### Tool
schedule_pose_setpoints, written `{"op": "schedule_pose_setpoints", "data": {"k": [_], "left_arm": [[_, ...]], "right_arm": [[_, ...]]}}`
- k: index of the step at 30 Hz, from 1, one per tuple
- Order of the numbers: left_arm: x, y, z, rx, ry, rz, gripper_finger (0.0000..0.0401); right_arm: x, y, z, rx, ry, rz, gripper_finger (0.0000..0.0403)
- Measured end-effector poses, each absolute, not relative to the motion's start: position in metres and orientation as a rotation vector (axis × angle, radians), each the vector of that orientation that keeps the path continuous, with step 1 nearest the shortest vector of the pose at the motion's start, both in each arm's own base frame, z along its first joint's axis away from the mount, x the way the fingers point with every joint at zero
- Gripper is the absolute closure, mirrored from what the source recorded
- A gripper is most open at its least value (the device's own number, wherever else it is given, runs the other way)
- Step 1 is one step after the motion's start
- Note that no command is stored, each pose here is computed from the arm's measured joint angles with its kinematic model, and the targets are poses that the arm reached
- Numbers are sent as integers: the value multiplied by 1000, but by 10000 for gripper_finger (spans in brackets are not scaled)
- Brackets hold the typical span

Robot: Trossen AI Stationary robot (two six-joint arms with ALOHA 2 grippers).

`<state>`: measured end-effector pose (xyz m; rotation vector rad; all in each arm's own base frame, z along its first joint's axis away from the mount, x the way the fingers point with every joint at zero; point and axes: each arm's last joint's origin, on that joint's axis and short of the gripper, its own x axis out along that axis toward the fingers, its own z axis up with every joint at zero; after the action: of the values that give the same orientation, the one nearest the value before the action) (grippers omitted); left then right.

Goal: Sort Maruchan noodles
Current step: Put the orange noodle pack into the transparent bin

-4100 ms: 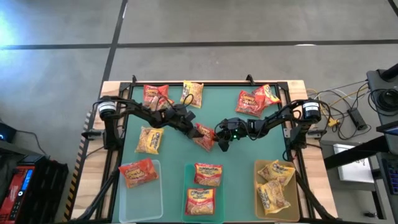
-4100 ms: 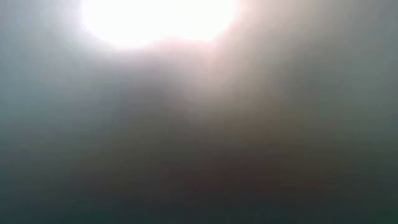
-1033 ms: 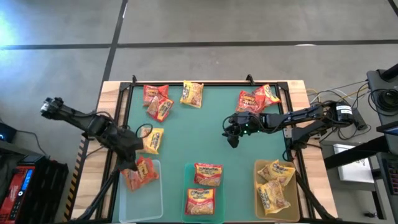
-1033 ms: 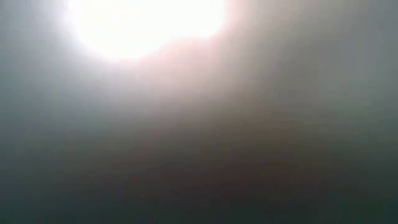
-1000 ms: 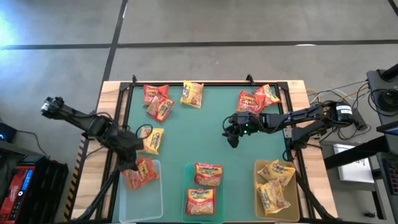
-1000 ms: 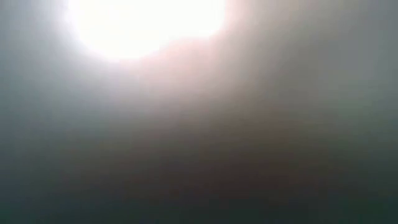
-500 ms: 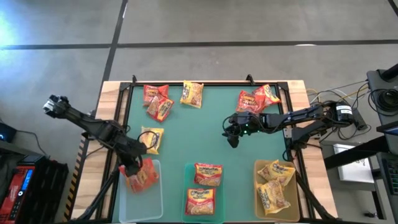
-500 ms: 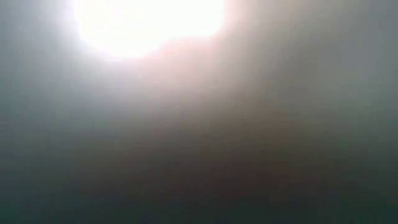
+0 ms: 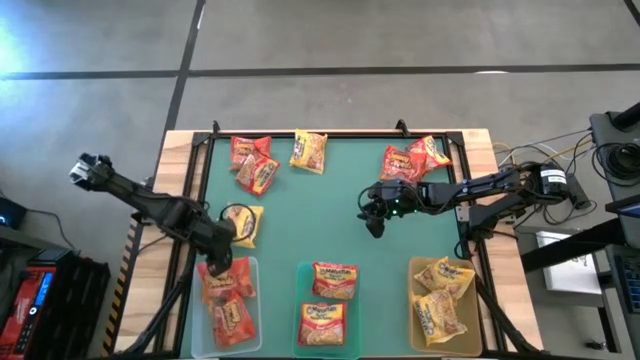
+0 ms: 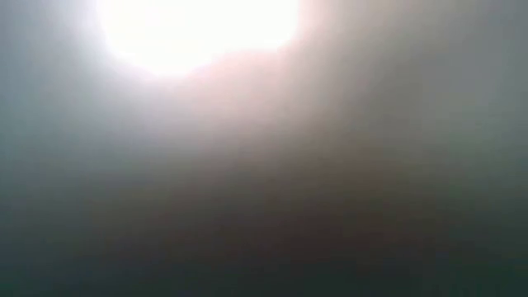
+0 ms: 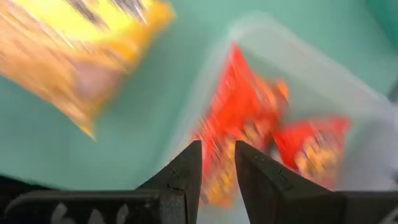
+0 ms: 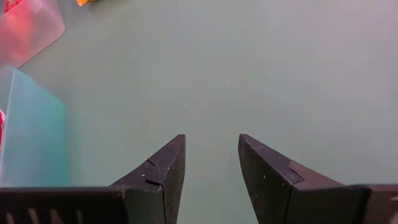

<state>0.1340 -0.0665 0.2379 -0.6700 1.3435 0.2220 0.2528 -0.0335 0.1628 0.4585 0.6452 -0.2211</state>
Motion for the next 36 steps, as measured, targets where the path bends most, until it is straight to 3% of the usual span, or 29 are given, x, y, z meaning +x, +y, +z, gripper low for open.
{"op": "schedule_pose_setpoints", "data": {"k": [10,14,29,36], "left_arm": [[147,-35,238,-508,981,679,321],[153,-23,237,-469,943,762,321],[212,17,227,-238,878,597,321],[237,27,213,-164,865,545,321]], "right_arm": [[260,-35,183,384,668,-222,264],[258,-42,187,351,727,-356,264],[219,-103,193,455,1041,-777,264],[206,-116,195,495,1068,-842,264]]}}
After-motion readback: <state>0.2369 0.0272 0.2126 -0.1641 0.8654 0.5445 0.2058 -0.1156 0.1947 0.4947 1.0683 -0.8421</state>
